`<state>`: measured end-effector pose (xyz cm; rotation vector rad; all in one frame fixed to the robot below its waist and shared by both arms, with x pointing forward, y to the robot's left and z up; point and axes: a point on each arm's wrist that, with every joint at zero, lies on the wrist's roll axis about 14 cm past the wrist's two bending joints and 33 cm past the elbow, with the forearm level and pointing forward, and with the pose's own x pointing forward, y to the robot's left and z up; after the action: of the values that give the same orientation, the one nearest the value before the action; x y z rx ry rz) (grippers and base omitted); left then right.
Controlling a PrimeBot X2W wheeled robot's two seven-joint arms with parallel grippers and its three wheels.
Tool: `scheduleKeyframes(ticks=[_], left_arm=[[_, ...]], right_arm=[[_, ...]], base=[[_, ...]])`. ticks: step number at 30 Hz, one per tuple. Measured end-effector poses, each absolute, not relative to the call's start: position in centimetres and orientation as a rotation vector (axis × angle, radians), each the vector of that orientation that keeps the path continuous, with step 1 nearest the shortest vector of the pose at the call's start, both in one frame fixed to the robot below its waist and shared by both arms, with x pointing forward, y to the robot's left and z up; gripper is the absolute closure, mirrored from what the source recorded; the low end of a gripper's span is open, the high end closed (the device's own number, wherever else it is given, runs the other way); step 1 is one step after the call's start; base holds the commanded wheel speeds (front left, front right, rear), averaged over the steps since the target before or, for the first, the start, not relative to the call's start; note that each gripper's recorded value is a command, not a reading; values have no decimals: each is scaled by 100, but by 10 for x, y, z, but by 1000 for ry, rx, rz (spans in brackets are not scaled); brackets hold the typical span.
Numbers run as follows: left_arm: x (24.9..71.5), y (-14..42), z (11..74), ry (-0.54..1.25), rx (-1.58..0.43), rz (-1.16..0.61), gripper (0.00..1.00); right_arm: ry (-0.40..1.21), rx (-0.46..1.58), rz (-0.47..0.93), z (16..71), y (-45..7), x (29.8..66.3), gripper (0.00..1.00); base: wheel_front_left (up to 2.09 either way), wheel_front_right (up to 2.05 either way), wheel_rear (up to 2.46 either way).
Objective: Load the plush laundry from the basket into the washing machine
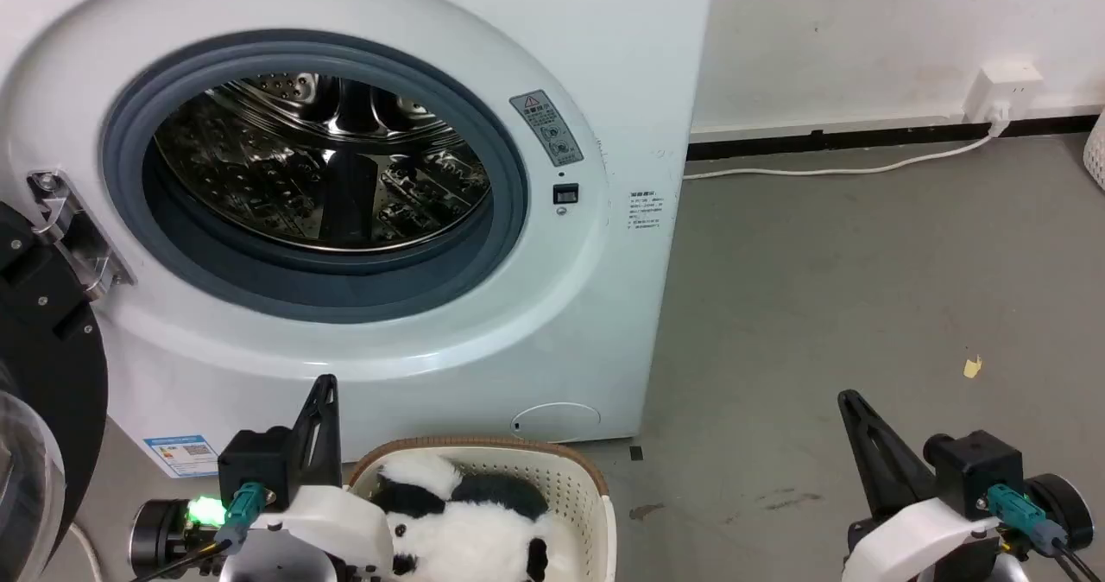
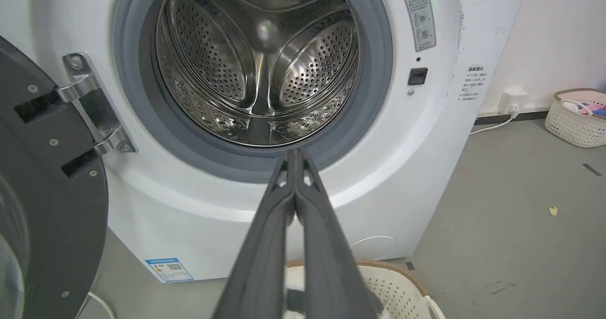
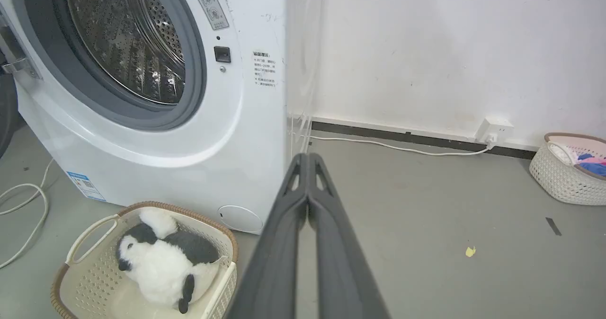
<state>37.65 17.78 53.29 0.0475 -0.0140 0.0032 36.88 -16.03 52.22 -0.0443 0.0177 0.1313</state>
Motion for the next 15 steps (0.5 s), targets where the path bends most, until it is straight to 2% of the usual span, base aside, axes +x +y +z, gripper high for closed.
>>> scheduleKeyframes(ticks=[15], left_arm=[[376, 178, 533, -14, 48, 3, 100]], right_arm=[[18, -44, 131, 522, -160, 369, 100]], base=[[0, 0, 0]])
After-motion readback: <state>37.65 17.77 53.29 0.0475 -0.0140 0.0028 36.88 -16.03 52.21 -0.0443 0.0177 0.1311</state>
